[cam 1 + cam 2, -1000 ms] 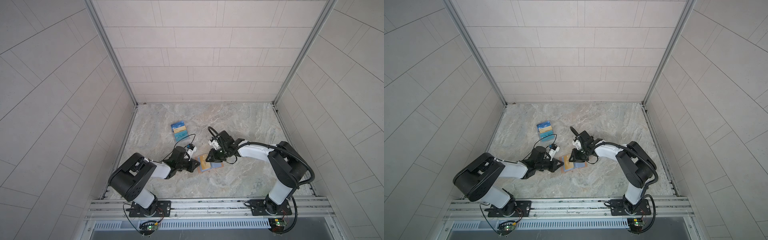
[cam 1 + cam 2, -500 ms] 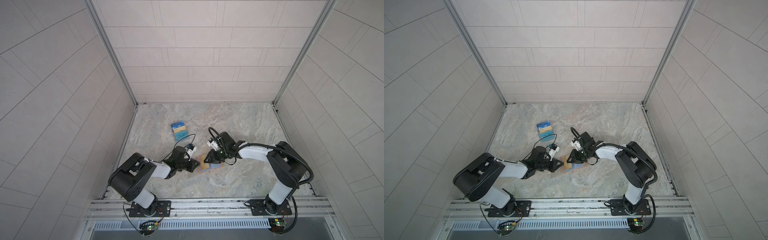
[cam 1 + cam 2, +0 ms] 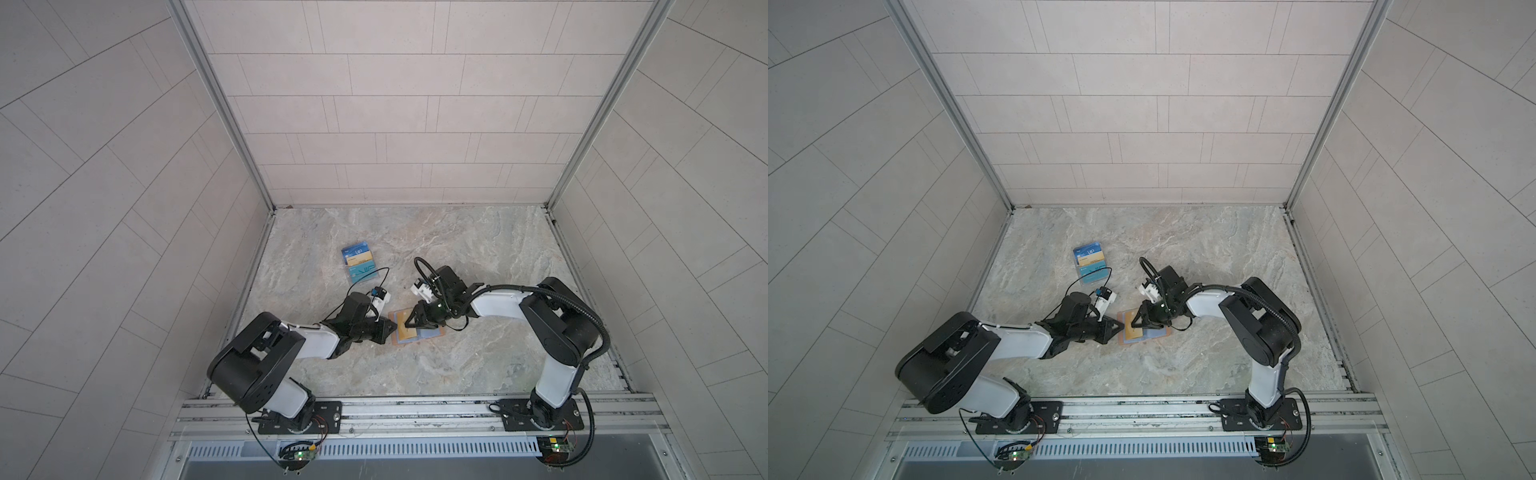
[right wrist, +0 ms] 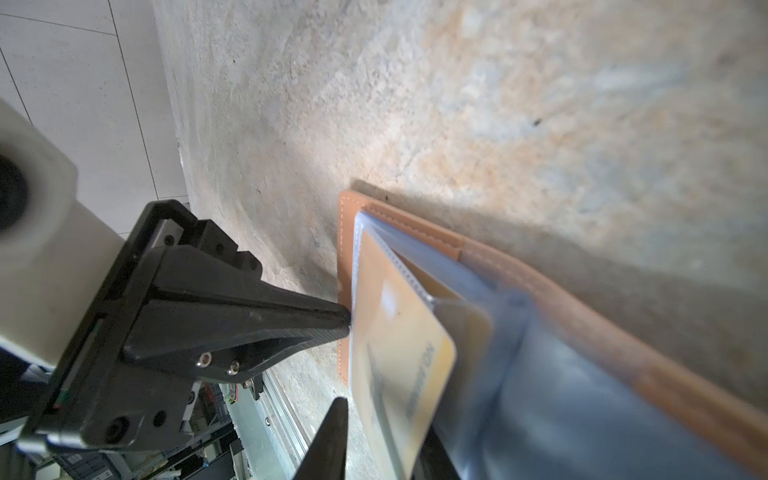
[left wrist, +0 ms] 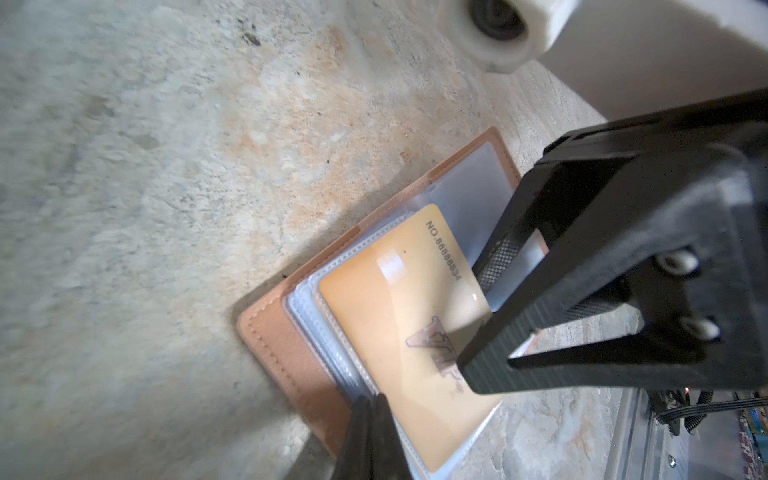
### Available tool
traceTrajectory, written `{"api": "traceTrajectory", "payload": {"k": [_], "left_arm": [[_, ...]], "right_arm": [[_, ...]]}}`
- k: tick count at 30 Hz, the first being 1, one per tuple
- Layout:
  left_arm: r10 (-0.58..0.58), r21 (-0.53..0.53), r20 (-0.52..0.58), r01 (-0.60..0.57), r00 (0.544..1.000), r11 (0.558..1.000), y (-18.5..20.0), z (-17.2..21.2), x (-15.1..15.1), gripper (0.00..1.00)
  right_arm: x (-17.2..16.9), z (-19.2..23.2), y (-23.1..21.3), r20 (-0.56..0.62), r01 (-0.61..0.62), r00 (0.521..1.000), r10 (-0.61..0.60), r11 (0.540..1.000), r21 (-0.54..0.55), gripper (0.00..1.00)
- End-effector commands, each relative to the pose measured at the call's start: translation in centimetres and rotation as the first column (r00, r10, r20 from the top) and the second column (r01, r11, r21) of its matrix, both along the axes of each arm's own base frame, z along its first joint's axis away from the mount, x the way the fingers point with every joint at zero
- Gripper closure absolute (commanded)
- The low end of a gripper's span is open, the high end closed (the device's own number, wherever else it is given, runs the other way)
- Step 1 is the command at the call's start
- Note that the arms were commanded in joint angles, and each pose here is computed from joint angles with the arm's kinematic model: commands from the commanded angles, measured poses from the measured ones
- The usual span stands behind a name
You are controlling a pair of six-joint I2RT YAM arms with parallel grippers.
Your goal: Take the credit cards out of the card holder
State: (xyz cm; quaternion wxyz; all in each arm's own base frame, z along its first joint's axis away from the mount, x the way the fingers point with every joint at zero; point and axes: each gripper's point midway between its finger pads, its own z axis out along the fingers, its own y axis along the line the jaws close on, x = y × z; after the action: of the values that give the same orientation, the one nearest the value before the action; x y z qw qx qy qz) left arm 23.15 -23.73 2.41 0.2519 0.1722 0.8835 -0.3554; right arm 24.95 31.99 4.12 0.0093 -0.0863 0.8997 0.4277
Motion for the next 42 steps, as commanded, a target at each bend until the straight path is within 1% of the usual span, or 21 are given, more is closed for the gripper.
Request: {"api": "traceTrajectory", "payload": {"k": [1, 7, 12, 16, 20, 26, 35, 42], "left_arm": [[-0.003, 0.007, 0.049, 0.003, 0.999, 1.000, -0.4, 1.4, 0.9, 1.00], [-0.016, -0.015, 0.099, 0.018, 0.995, 1.000, -1.3, 3.2, 2.1, 1.00], [-0.036, -0.008, 0.089, 0.036, 0.995, 0.999, -1.8, 2.6, 2.5, 1.00], [-0.041, 0.007, 0.063, 0.040, 0.997, 0.999, -1.6, 1.4, 2.0, 1.00], [-0.051, 0.020, 0.033, 0.050, 0.998, 0.999, -1.0, -0.1, 0.7, 1.00], [-0.054, 0.089, -0.012, 0.055, 0.998, 0.994, 0.0, -2.5, -0.7, 1.00], [-0.040, 0.135, -0.027, 0.043, 0.999, 0.990, 1.1, -3.8, -1.6, 1.00], [-0.041, 0.158, -0.034, 0.046, 0.999, 0.986, 1.1, -4.2, -1.7, 1.00]], "right_arm": [[-0.1, -0.6, 0.1, -0.005, 0.000, 1.000, 0.000, 1.000, -0.008, 0.74], [0.1, -0.8, 0.1, -0.001, 0.008, 1.000, -0.008, 1.000, -0.015, 0.74], [0.2, -1.0, 0.1, -0.003, 0.013, 1.000, -0.013, 1.000, -0.012, 0.75], [0.2, -1.0, 0.2, -0.001, 0.013, 1.000, -0.013, 1.000, -0.005, 0.75], [0.3, -0.9, 0.3, 0.002, 0.014, 1.000, -0.014, 1.000, 0.001, 0.75], [0.6, -0.8, 0.4, 0.006, 0.018, 1.000, -0.018, 1.000, 0.006, 0.75], [1.4, 0.8, 1.0, 0.032, 0.036, 0.999, -0.037, 0.998, 0.044, 0.76], [1.4, 1.7, 0.5, 0.051, 0.040, 0.998, -0.042, 0.999, 0.037, 0.77]]}}
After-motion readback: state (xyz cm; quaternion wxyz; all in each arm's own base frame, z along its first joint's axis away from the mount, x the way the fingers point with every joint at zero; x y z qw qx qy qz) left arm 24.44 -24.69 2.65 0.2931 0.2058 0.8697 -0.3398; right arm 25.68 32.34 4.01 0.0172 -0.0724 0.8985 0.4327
